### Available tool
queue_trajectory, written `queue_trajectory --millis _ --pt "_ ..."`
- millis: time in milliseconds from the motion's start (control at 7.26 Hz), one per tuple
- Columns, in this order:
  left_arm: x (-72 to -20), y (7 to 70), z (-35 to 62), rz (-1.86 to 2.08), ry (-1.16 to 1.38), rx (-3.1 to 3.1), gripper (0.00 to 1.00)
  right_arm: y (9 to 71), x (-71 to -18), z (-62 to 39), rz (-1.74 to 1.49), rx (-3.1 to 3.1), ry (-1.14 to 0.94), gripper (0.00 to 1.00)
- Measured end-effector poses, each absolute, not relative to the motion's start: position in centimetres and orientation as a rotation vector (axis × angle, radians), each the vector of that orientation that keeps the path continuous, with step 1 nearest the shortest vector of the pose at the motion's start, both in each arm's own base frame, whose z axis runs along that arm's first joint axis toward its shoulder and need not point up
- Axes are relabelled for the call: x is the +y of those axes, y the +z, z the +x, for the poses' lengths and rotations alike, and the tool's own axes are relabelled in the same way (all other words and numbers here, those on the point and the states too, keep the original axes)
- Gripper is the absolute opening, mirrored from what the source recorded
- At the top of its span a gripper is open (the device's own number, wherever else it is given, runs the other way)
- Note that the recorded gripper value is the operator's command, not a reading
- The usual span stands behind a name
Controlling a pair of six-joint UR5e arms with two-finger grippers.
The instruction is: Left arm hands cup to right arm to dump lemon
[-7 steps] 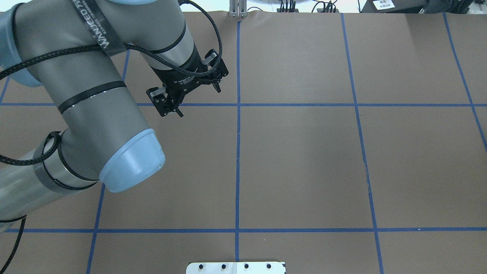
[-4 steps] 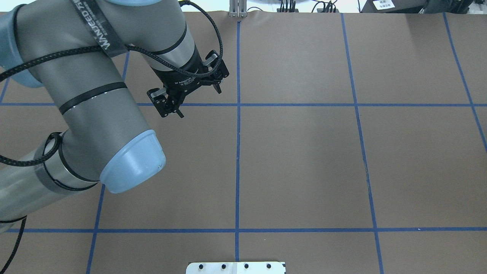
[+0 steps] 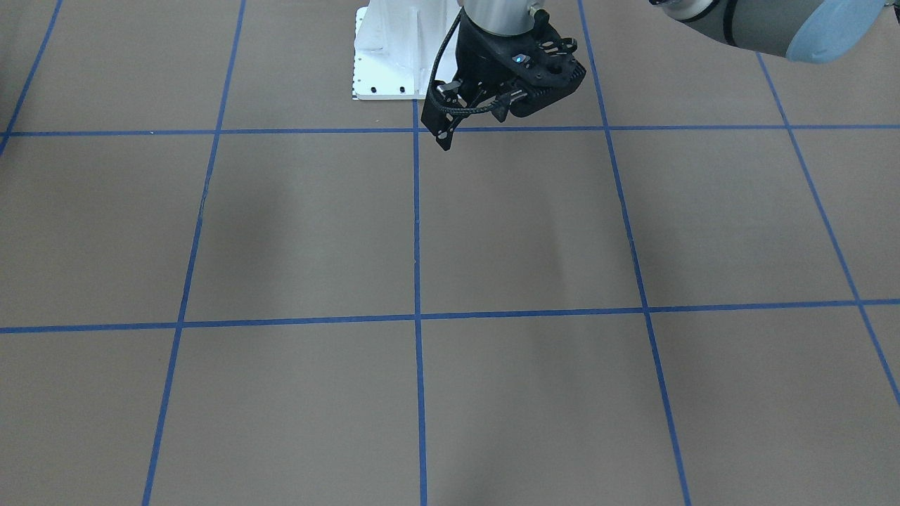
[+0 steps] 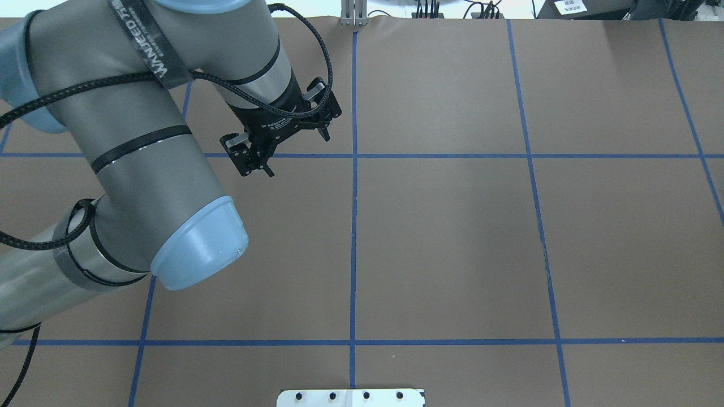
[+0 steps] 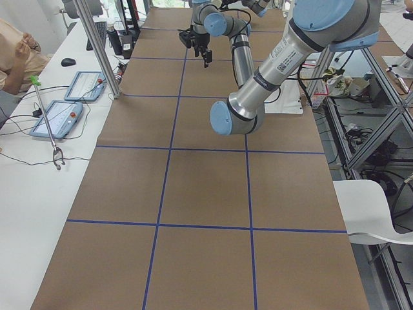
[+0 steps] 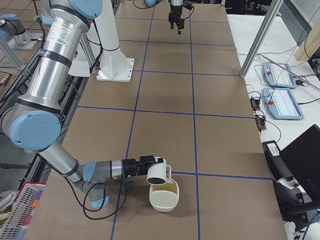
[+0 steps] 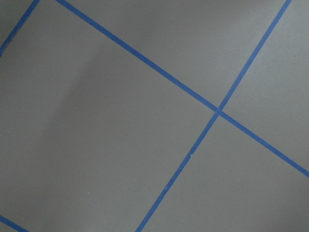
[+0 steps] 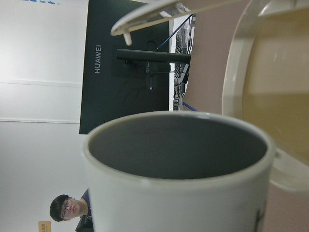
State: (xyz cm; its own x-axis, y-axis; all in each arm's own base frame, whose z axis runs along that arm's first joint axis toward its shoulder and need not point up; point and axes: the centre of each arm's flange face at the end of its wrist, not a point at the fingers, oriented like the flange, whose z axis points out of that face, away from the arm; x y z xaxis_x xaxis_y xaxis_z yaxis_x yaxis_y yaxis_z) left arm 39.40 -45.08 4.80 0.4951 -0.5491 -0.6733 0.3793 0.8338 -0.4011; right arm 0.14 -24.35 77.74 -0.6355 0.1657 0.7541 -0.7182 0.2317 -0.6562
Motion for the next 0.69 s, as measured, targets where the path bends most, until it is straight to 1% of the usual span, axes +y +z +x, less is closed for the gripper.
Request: queue_trajectory --millis 688 --pt "-44.89 4.85 39.71 -0.192 -0.570 0.883 1.00 77.69 -24.86 0.43 0.346 -1.878 1.655 0.14"
